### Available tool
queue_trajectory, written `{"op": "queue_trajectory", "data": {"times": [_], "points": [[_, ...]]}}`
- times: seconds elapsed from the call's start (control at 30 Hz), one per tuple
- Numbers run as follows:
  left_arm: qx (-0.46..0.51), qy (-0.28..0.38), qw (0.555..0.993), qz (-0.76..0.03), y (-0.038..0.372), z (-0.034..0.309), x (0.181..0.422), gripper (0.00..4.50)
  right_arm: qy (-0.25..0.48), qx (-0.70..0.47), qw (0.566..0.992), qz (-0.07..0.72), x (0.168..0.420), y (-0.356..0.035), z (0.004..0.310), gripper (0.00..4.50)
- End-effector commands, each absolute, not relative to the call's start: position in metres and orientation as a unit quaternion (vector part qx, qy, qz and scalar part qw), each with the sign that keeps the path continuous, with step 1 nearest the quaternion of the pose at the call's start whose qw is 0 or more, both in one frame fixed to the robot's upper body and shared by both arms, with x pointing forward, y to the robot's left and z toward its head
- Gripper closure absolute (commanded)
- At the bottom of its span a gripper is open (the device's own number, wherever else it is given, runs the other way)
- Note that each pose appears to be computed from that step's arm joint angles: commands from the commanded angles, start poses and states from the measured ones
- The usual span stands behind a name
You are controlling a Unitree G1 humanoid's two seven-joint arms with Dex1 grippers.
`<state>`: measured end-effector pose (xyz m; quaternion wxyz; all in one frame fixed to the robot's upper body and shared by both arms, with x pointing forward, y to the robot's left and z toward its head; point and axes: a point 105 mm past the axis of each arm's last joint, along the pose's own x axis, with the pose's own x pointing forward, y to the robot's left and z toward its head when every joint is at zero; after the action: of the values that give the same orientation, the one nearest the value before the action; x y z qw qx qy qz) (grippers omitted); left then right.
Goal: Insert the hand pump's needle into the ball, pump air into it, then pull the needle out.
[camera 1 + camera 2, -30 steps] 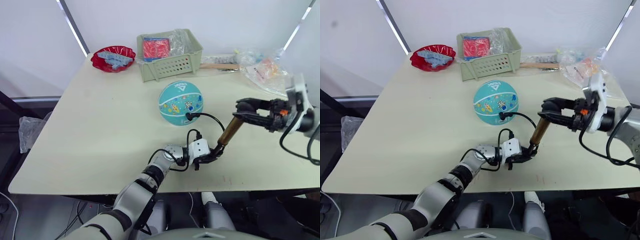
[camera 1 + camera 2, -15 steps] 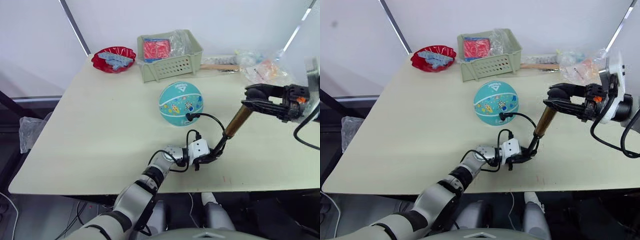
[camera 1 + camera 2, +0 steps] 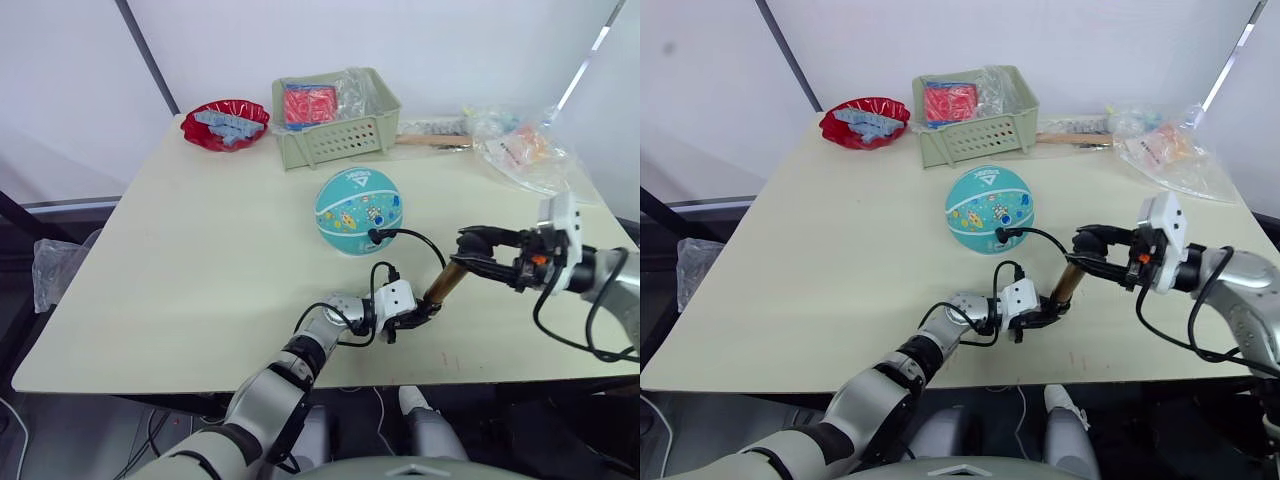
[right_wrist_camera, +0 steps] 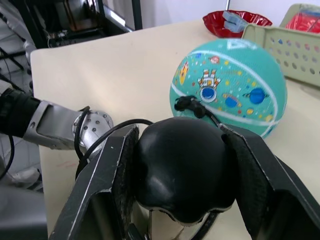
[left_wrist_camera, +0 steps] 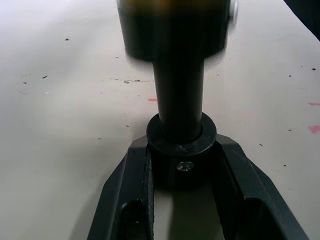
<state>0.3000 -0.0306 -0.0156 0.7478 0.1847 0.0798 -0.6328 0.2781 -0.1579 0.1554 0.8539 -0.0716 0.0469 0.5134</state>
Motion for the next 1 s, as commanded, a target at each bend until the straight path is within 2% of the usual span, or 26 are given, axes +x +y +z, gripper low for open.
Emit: {"op": "queue_trajectory", "data": {"times": [0.03,0.2,0.67,1.0], "points": [[0.189,0.193,0.711,-0.649,-0.004,-0.071,0.264,3.38,0.121,-0.085,0.866,0.478,0.282,-0.166,0.109,2.43],[0.188,0.193,0.712,-0.649,-0.005,-0.07,0.265,3.38,0.104,-0.07,0.868,0.481,0.283,-0.159,0.107,2.43],[0.187,0.193,0.712,-0.649,-0.007,-0.07,0.265,3.38,-0.052,-0.06,0.871,0.484,0.289,-0.174,0.231,2.43],[0.188,0.192,0.71,-0.651,-0.008,-0.069,0.264,3.38,-0.128,-0.052,0.866,0.48,0.279,-0.181,0.296,2.43]]}}
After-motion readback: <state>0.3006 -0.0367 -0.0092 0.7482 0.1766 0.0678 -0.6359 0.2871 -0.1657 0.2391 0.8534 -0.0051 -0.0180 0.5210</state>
